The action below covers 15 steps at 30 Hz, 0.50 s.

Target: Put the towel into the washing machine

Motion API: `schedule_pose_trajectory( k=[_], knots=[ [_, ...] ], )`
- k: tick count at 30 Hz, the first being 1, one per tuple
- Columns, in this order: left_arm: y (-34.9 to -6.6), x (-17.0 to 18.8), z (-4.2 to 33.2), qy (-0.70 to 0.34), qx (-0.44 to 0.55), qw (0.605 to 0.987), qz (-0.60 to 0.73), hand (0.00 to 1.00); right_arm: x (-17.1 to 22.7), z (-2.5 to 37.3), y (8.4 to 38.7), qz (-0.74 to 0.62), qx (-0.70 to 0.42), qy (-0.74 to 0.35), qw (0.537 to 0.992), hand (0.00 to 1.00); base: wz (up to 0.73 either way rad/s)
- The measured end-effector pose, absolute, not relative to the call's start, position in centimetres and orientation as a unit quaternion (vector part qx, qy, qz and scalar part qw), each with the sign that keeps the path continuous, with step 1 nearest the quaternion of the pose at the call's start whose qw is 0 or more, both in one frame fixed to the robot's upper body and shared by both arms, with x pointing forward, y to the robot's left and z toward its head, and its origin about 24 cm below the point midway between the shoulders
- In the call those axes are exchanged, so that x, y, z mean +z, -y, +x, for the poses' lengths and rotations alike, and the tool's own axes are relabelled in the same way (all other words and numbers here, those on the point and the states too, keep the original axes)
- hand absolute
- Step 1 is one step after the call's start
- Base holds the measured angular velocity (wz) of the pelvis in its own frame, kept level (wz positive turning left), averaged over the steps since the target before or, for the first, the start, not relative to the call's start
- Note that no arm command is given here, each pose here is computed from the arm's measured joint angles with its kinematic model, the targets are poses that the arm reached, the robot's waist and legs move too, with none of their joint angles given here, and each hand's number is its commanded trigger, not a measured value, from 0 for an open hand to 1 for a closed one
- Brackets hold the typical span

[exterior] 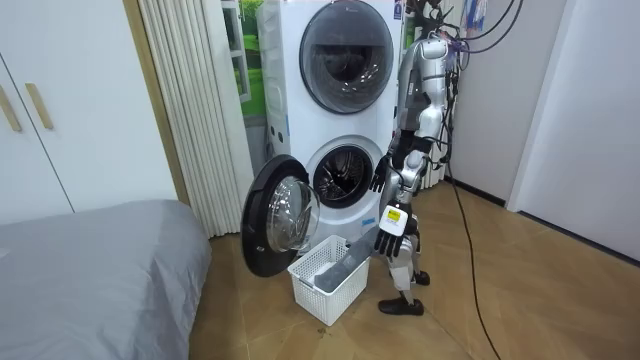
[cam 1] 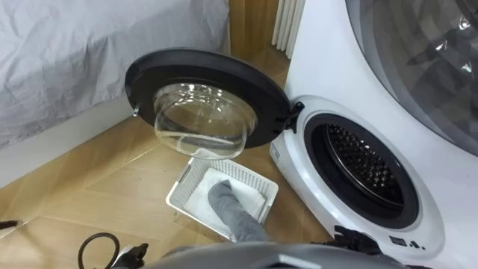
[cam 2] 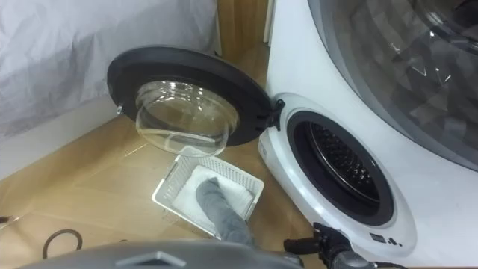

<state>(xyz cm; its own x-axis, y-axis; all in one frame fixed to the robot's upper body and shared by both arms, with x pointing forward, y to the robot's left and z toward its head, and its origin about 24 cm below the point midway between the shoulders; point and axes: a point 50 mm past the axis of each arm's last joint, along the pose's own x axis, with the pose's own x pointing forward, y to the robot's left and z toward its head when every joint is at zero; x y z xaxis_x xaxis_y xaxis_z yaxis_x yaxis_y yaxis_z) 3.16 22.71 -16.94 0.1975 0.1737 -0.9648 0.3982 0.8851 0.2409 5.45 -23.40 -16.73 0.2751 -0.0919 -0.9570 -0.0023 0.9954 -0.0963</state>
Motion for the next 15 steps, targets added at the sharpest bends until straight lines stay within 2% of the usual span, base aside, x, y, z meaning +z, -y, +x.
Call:
schedule_pose_trajectory(
  k=[10, 15],
  knots=[
    [-22.6, -16.9, 3.5, -0.623, -0.077, 0.741, 0.239, 0.0, -16.7, 5.7, 23.3, -0.038, -0.027, -0.599, 0.8, 0.0, 0.0],
    [-22.6, -16.7, 5.3, -0.6, -0.074, 0.754, 0.259, 0.0, -16.6, 6.7, 23.2, -0.04, -0.018, -0.592, 0.805, 0.0, -0.01]
  ],
)
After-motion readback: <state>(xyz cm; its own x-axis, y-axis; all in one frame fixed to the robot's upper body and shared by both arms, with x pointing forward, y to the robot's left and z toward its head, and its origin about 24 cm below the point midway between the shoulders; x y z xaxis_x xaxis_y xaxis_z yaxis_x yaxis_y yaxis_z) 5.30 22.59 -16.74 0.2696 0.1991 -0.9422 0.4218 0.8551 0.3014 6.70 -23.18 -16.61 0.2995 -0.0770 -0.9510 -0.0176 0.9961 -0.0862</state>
